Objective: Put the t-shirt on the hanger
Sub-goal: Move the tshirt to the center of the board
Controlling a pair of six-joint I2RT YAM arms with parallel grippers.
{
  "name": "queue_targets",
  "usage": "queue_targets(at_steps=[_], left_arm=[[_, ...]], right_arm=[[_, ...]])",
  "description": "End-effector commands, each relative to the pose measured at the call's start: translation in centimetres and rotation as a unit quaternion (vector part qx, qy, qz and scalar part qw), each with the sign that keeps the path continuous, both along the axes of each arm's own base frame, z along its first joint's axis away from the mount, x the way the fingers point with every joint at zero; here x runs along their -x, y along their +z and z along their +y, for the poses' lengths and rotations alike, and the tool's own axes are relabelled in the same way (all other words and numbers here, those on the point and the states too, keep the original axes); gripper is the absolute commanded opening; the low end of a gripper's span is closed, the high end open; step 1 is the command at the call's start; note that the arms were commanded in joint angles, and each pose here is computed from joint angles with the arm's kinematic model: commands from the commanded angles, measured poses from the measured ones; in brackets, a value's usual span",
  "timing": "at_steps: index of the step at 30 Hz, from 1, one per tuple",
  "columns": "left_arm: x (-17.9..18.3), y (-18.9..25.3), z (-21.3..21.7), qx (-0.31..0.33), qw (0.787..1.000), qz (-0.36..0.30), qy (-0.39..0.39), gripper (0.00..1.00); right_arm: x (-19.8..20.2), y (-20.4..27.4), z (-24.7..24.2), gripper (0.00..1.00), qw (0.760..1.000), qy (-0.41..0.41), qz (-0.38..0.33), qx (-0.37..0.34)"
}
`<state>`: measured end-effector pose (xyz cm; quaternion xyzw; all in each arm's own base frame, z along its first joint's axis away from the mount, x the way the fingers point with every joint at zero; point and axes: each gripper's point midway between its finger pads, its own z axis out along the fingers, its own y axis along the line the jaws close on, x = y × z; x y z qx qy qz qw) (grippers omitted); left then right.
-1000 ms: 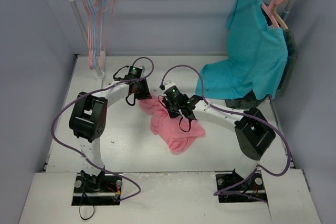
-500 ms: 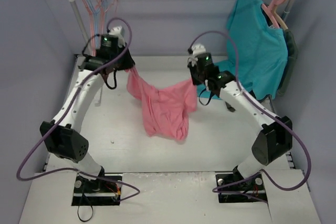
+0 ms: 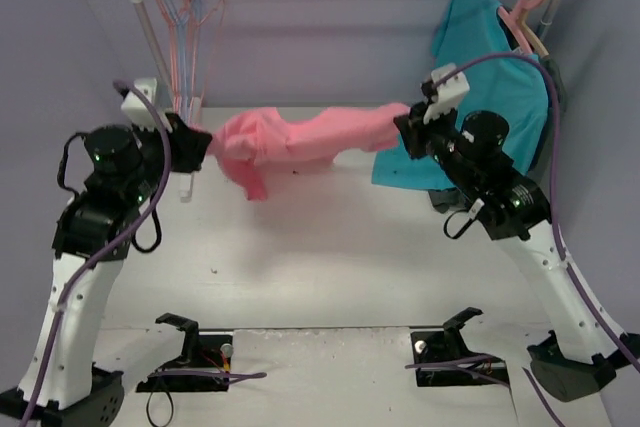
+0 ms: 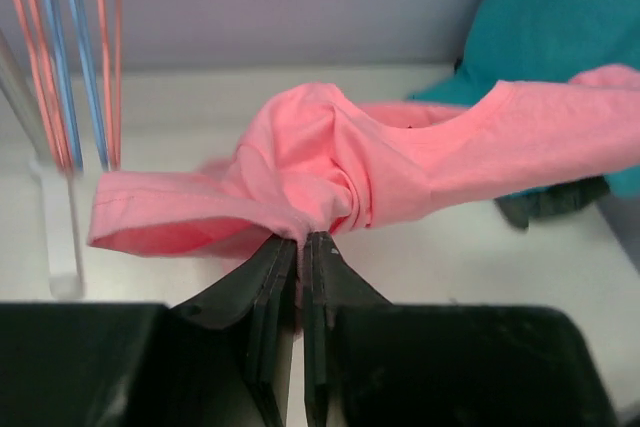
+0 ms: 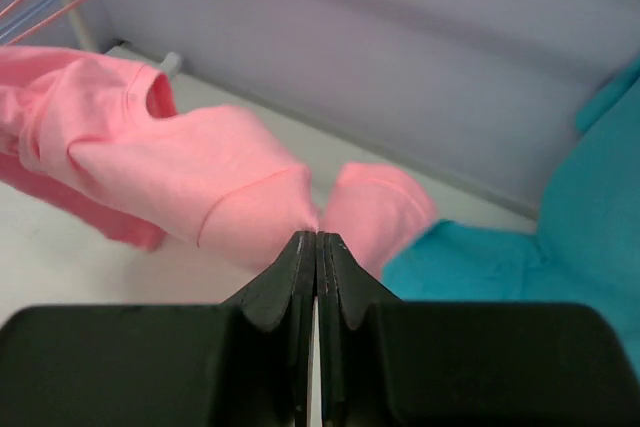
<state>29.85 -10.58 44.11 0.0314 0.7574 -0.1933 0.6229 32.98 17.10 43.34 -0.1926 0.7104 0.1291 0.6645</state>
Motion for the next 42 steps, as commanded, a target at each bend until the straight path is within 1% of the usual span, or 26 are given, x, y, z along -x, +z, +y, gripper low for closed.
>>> queue_targets(at_steps=[1,2,3,4,5,6,7,8,11,12,13,15,16,20,21,23,24,25,27,28,29,30,33,36,41,42], left_arm=[[2.1,-6.3,-1.6,0.018,0.997,0.055,-0.047,0.08],[3.6,-11.1,-1.7,0.016,0.993,0.104,-0.05,0.17],[4.4,-13.8,-1.6,0.019,0.989,0.137,-0.047,0.25],[5.3,-16.4,-1.5,0.033,0.983,0.176,-0.037,0.29],[6.9,-18.9,-1.1,0.034,0.976,0.213,-0.029,0.3],[8.2,-23.1,-0.8,0.032,0.963,0.268,-0.019,0.34],[9.1,-24.7,-0.7,0.043,0.954,0.296,-0.008,0.45],[10.4,-26.7,-0.2,0.039,0.945,0.325,0.004,0.49],[11.2,-27.6,1.3,0.027,0.937,0.346,0.045,0.53],[10.9,-26.9,1.5,0.025,0.939,0.34,0.053,0.53],[10.5,-27.0,1.9,0.015,0.936,0.346,0.066,0.54],[9.7,-26.6,1.7,0.012,0.935,0.349,0.068,0.54],[9.0,-27.1,1.3,0.008,0.93,0.361,0.064,0.54],[6.5,-28.9,-0.3,0.018,0.925,0.376,0.046,0.54],[6.0,-29.3,-0.6,0.019,0.924,0.379,0.043,0.54],[4.3,-30.0,-1.3,0.018,0.924,0.38,0.035,0.54],[3.7,-30.1,-1.5,0.015,0.924,0.38,0.033,0.54],[2.9,-30.8,-1.8,0.012,0.921,0.388,0.031,0.54],[1.4,-30.2,-2.6,0.009,0.924,0.381,0.024,0.54],[0.7,-30.9,-2.8,0.003,0.921,0.388,0.027,0.54],[-0.2,-30.2,-3.5,0.002,0.925,0.379,0.021,0.54],[-1.0,-30.8,-3.8,-0.004,0.924,0.382,0.026,0.54],[-2.9,-30.1,-4.7,-0.006,0.928,0.37,0.035,0.54],[-4.7,-31.1,-6.3,-0.011,0.927,0.375,0.033,0.54],[-5.2,-34.3,-8.0,-0.055,0.919,0.387,0.044,0.54],[-5.2,-35.6,-8.3,-0.061,0.914,0.398,0.046,0.54]], right_arm=[[2.5,-9.5,0.8,0.0,0.993,0.036,0.11,0.012],[3.5,-11.8,0.4,0.03,0.989,0.033,0.142,0.018],[4.4,-13.7,0.3,0.12,0.984,0.026,0.177,0.001],[5.6,-14.6,-0.1,0.26,0.981,0.026,0.19,-0.006],[6.8,-17.9,-0.6,0.35,0.973,0.02,0.232,0.003],[7.5,-18.7,-0.7,0.38,0.968,0.015,0.25,-0.012],[8.2,-18.7,-0.6,0.41,0.968,0.013,0.249,-0.021],[8.5,-18.7,-0.6,0.46,0.968,0.012,0.248,-0.024],[8.0,-18.8,0.0,0.47,0.966,0.013,0.256,-0.018],[8.0,-19.1,0.6,0.46,0.963,0.028,0.267,-0.012],[7.4,-20.8,1.4,0.46,0.955,0.038,0.293,0.011],[6.9,-22.3,2.4,0.47,0.945,0.052,0.32,0.03],[6.3,-23.8,3.4,0.46,0.939,0.072,0.333,0.043],[4.9,-27.0,5.2,0.47,0.928,0.101,0.353,0.069],[4.3,-28.4,5.5,0.47,0.922,0.097,0.365,0.08],[3.3,-29.5,5.7,0.46,0.921,0.09,0.368,0.09],[2.9,-30.8,5.7,0.45,0.916,0.083,0.38,0.098],[2.3,-31.2,5.7,0.45,0.917,0.075,0.38,0.099],[1.8,-33.3,5.4,0.43,0.909,0.054,0.398,0.107],[1.4,-33.6,5.5,0.41,0.909,0.046,0.4,0.106],[1.3,-34.2,5.5,0.41,0.907,0.039,0.406,0.106],[0.9,-35.1,5.3,0.4,0.905,0.023,0.412,0.106],[0.3,-36.0,5.1,0.4,0.903,-0.008,0.419,0.097],[-0.3,-36.1,5.1,0.42,0.907,-0.021,0.412,0.088],[-0.6,-37.4,5.0,0.43,0.905,-0.029,0.415,0.091],[-0.6,-37.6,5.2,0.43,0.905,-0.027,0.416,0.088]])
